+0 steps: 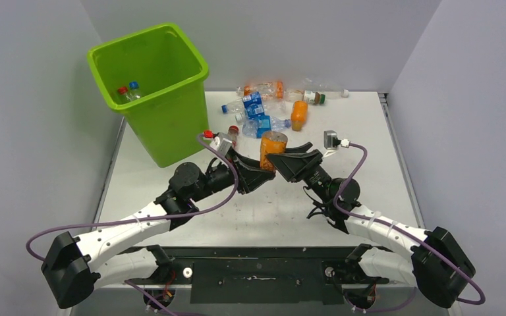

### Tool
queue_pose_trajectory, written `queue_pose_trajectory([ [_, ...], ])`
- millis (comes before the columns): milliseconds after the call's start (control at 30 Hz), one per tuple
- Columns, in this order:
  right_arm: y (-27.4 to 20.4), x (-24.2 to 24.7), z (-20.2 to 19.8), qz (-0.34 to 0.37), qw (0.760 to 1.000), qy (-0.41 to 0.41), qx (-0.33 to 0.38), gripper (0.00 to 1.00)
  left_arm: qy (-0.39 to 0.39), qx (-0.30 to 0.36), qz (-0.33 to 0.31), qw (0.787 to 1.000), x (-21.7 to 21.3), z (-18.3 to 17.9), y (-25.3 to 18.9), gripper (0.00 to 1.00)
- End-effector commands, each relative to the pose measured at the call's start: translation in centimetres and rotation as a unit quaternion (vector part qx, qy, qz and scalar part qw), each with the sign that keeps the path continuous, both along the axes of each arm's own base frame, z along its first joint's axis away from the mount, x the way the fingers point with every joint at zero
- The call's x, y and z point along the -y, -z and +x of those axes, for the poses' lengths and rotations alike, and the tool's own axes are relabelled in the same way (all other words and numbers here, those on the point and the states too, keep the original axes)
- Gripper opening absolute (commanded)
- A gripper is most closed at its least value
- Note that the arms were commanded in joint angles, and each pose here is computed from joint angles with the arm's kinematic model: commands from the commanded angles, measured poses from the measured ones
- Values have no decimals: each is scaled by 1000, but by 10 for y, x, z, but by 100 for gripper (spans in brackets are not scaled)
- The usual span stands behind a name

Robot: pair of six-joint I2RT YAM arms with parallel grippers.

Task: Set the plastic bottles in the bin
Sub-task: Place the plastic bottle in the trash bin.

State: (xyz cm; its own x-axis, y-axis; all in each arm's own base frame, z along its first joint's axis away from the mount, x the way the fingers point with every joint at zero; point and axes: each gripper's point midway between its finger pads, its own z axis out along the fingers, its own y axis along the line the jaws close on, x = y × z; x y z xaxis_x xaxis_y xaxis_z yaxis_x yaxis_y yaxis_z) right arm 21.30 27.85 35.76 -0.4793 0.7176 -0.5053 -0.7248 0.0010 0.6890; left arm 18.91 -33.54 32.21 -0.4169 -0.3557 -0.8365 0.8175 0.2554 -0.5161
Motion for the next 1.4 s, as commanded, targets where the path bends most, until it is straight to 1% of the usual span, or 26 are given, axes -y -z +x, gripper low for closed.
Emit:
queue_pose_trajectory([
  [0, -30, -1, -23, 4, 998, -31, 63, 57, 11, 27, -13, 999, 2, -6, -22, 0],
  [33, -29, -5, -23, -12, 997, -36, 64, 79, 7, 29, -12, 999, 0, -6, -23, 0],
  [67, -30, -7, -24, -28, 996, -37, 70, 89, -1, 30, -11, 999, -3, -6, -23, 0],
  [100, -30, -8, -24, -47, 996, -32, 72, 97, -16, 30, -12, 999, -8, -3, -25, 0],
  [133, -32, -7, -21, -68, 995, -18, 76, 98, -33, 32, -11, 999, -13, 0, -25, 0],
  [167, -34, -4, -20, -89, 993, -3, 81, 93, -51, 35, -12, 998, -21, 2, -28, 0],
  [200, -41, 0, -18, -113, 989, 20, 95, 90, -68, 39, -10, 997, -28, 4, -30, 0],
  [267, -51, 15, -15, -166, 976, 73, 120, 90, -105, 57, -6, 993, -45, 7, -39, 0],
  [333, -57, 31, -12, -219, 957, 123, 146, 90, -137, 81, -3, 987, -61, 8, -51, 0],
  [367, -59, 38, -10, -239, 949, 141, 148, 90, -149, 93, -1, 984, -69, 7, -58, 0],
  [467, -62, 55, -12, -277, 934, 173, 148, 90, -184, 125, 4, 975, -89, 7, -85, 0],
  [600, -58, 77, -12, -289, 925, 212, 129, 90, -223, 157, 29, 962, -109, 9, -110, 0],
  [667, -51, 88, -12, -290, 921, 232, 115, 90, -257, 167, 46, 951, -123, 14, -120, 0],
  [733, -45, 97, -12, -289, 918, 249, 108, 90, -299, 177, 65, 935, -140, 21, -131, 0],
  [767, -35, 101, -10, -299, 915, 256, 92, 90, -326, 180, 74, 925, -150, 26, -137, 0],
  [800, -24, 103, -8, -309, 912, 259, 80, 90, -365, 173, 99, 909, -164, 35, -136, 0],
  [867, -6, 113, -1, -322, 903, 281, 44, 90, -441, 176, 139, 869, -192, 50, -150, 0],
  [933, 19, 125, 9, -339, 888, 309, -7, 90, -520, 172, 174, 819, -222, 67, -163, 0],
  [967, 33, 133, 13, -350, 878, 325, -33, 90, -549, 170, 190, 796, -233, 77, -169, 0],
  [1000, 47, 147, 18, -357, 862, 356, -62, 90, -579, 163, 199, 774, -251, 89, -176, 0],
  [1033, 59, 159, 20, -357, 849, 379, -85, 90, -598, 155, 195, 762, -264, 99, -187, 0],
  [1100, 83, 179, 22, -351, 827, 419, -128, 90, -630, 121, 180, 745, -291, 122, -194, 0],
  [1133, 91, 184, 22, -350, 822, 427, -137, 90, -648, 106, 172, 734, -305, 131, -196, 0],
  [1233, 111, 186, 20, -351, 818, 428, -157, 90, -678, 68, 114, 723, -335, 155, -201, 0],
  [1367, 124, 183, 21, -370, 810, 418, -180, 90, -671, -12, 83, 737, -360, 205, -176, 0],
])
